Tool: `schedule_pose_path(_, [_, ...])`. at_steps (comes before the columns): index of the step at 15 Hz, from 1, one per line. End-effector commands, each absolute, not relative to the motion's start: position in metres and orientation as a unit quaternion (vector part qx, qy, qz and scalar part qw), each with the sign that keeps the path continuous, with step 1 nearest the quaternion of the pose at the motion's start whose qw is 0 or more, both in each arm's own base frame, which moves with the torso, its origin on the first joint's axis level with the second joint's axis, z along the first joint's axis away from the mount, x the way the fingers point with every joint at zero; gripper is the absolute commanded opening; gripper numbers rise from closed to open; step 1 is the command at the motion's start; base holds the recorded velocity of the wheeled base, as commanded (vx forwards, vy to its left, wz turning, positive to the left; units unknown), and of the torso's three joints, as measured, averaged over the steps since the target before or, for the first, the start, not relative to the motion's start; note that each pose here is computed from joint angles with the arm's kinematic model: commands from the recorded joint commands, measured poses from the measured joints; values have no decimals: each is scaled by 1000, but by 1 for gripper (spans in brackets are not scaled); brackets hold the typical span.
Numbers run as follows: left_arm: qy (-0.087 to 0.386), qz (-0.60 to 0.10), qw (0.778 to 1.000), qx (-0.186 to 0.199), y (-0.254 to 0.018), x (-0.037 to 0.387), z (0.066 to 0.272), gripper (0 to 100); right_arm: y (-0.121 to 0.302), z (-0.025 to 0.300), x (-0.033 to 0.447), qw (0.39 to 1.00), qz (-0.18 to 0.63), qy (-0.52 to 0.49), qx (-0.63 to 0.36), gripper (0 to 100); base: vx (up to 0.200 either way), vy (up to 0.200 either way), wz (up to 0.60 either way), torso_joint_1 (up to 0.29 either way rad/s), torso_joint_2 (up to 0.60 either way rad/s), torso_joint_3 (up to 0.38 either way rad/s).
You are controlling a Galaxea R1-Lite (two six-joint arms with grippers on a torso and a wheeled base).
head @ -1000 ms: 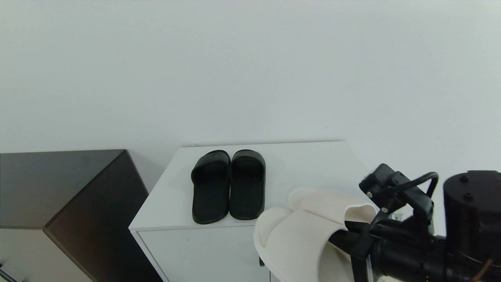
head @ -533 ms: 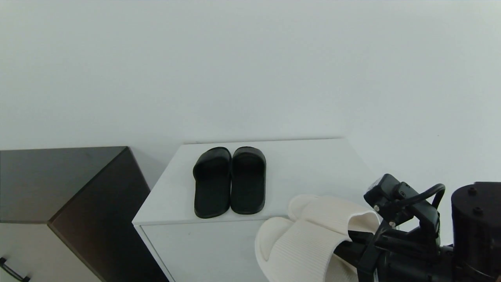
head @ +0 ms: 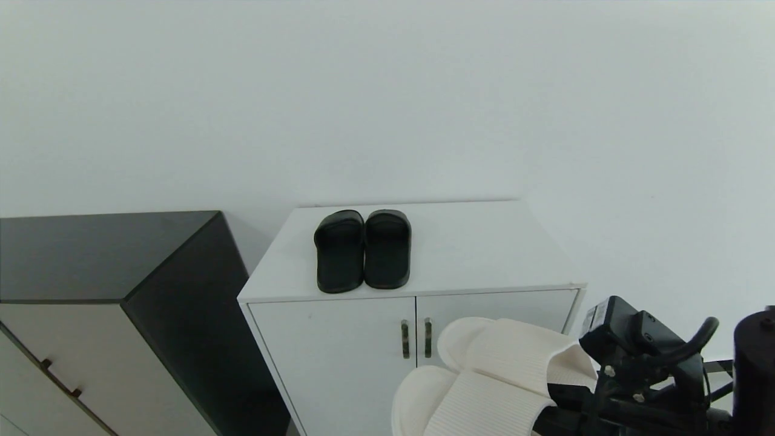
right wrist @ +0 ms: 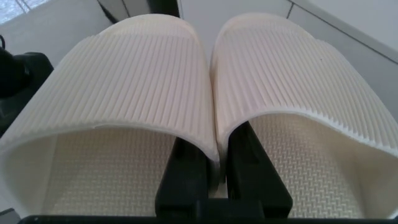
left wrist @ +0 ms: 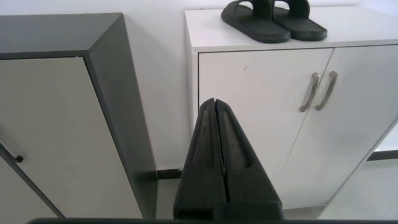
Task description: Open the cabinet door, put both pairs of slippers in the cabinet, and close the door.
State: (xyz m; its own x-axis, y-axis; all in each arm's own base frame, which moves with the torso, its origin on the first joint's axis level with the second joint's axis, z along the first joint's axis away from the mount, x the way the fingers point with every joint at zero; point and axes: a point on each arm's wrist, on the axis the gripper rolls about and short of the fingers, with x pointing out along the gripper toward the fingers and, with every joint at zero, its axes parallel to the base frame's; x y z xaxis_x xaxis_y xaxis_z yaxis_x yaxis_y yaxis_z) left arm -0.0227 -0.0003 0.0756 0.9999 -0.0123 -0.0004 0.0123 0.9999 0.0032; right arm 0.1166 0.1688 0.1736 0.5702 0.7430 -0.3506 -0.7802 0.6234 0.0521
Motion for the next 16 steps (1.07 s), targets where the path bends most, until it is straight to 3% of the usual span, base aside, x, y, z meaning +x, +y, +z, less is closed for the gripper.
schedule_pose_path(1, [0,-6,1000,2,0,-23,76,0,168,173,116,882,435,172,-54,0,0,0,0,0,0,0])
schedule_pose_path(5, [0,-6,1000,2,0,-23,76,0,169,172,117,882,434,176,-56,0,0,0,0,0,0,0])
schedule_pose_path(9, [0,-6,1000,2,0,-23,76,0,169,169,117,881,433,181,-58,0,0,-200,0,-1,4,2])
schedule_pose_path(16, [-1,-2,1000,0,0,-23,76,0,170,167,117,878,436,186,-59,0,0,0,0,0,0,0])
